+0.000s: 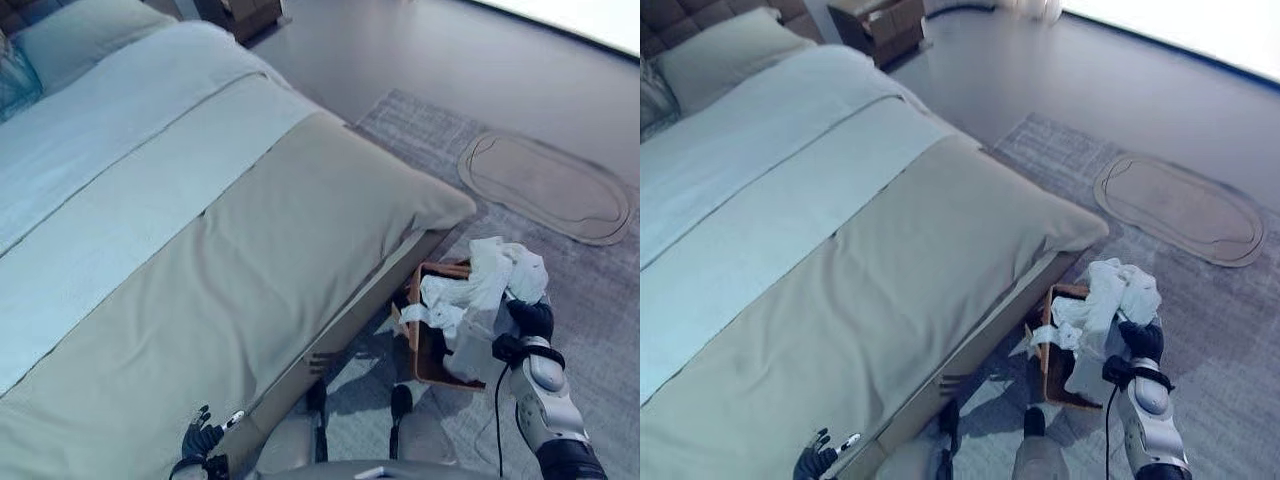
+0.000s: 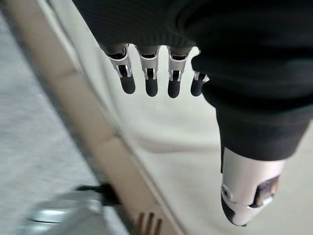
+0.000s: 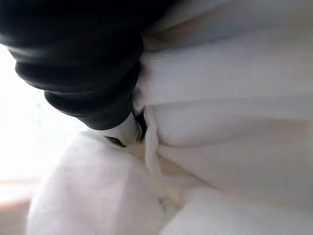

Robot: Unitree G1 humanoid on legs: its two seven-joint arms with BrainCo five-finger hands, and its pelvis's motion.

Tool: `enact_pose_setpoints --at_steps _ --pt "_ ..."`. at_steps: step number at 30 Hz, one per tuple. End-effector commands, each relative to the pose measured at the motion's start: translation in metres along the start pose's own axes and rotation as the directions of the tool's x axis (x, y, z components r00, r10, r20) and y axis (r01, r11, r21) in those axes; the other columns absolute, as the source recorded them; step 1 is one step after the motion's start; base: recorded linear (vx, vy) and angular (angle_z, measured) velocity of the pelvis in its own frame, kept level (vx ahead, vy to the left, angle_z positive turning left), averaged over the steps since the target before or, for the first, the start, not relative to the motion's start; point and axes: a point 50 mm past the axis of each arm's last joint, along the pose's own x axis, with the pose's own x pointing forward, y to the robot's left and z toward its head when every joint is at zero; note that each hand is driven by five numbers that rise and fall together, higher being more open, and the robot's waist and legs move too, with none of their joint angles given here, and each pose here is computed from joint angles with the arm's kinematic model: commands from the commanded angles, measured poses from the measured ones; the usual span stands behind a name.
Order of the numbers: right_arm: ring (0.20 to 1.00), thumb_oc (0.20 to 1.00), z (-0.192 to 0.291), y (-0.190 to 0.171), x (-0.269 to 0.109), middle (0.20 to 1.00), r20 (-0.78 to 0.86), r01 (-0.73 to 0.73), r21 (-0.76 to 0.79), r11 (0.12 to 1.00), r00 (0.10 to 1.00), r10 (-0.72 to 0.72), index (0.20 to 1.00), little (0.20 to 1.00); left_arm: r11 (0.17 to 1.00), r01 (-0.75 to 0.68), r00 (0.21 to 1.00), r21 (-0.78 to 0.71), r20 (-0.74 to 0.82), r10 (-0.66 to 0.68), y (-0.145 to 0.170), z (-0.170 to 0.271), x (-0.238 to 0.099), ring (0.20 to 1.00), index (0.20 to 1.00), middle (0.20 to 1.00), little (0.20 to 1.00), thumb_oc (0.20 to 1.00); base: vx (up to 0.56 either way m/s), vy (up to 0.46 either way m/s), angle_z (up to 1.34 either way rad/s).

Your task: Pick up clothes into the bucket

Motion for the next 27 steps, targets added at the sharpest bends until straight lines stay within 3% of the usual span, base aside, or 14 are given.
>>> enact_pose_setpoints --at_steps 1,11,20,22,23,24,25,26,27 --pt "0.200 0.200 0.044 -0.001 0.018 0.200 0.210 0.079 0.021 0.997 0.974 -0.081 0.200 0.200 0.999 -0.015 0.998 0.029 0.065 0.013 0.000 0.017 0.005 1.000 1.000 1.000 1.000 1.000 -0.06 -0.012 0.04" --pt "0.200 0.200 0.070 -0.027 0.062 0.200 0.232 0.334 -0.105 0.937 0.924 -0.304 0.200 0.200 0.987 0.143 0.955 -0.077 0.271 -0.117 -0.038 0.062 -0.001 1.000 1.000 1.000 1.000 1.000 -0.08 -0.048 0.10" --pt "0.200 0.200 0.095 -0.046 0.083 0.200 0.265 0.454 -0.218 0.864 0.879 -0.395 0.200 0.200 0.975 0.213 0.926 -0.057 0.330 -0.183 -0.055 0.075 -0.008 1.000 1.000 1.000 1.000 1.000 0.01 -0.018 0.01" --pt "0.291 0.291 0.101 -0.049 0.086 0.291 0.281 0.472 -0.243 0.847 0.870 -0.404 0.291 0.291 0.975 0.217 0.922 -0.053 0.338 -0.187 -0.057 0.077 -0.009 1.000 1.000 1.000 1.000 1.000 -0.01 0.007 0.02" --pt "0.407 0.407 0.102 -0.049 0.087 0.407 0.280 0.477 -0.249 0.843 0.868 -0.409 0.407 0.407 0.974 0.220 0.921 -0.054 0.342 -0.189 -0.059 0.078 -0.009 1.000 1.000 1.000 1.000 1.000 0.00 0.000 0.00" --pt "0.583 0.583 0.105 -0.050 0.089 0.583 0.280 0.485 -0.262 0.834 0.866 -0.415 0.583 0.583 0.975 0.218 0.921 -0.052 0.342 -0.188 -0.059 0.078 -0.009 1.000 1.000 1.000 1.000 1.000 0.00 0.000 0.00" --pt "0.765 0.765 0.105 -0.050 0.089 0.765 0.281 0.485 -0.262 0.835 0.866 -0.415 0.765 0.765 0.974 0.219 0.921 -0.053 0.343 -0.188 -0.059 0.079 -0.009 1.000 1.000 1.000 1.000 1.000 0.00 0.000 0.00" --pt "1.000 1.000 0.107 -0.049 0.090 1.000 0.288 0.487 -0.276 0.829 0.865 -0.412 1.000 1.000 0.974 0.222 0.918 -0.052 0.348 -0.190 -0.060 0.080 -0.010 1.000 1.000 1.000 1.000 1.000 0.00 0.012 0.05" --pt "1.000 1.000 0.111 -0.050 0.092 1.000 0.298 0.490 -0.305 0.817 0.863 -0.407 1.000 1.000 0.973 0.227 0.916 -0.046 0.349 -0.197 -0.062 0.080 -0.010 1.000 1.000 1.000 1.000 1.000 0.00 0.000 0.00"
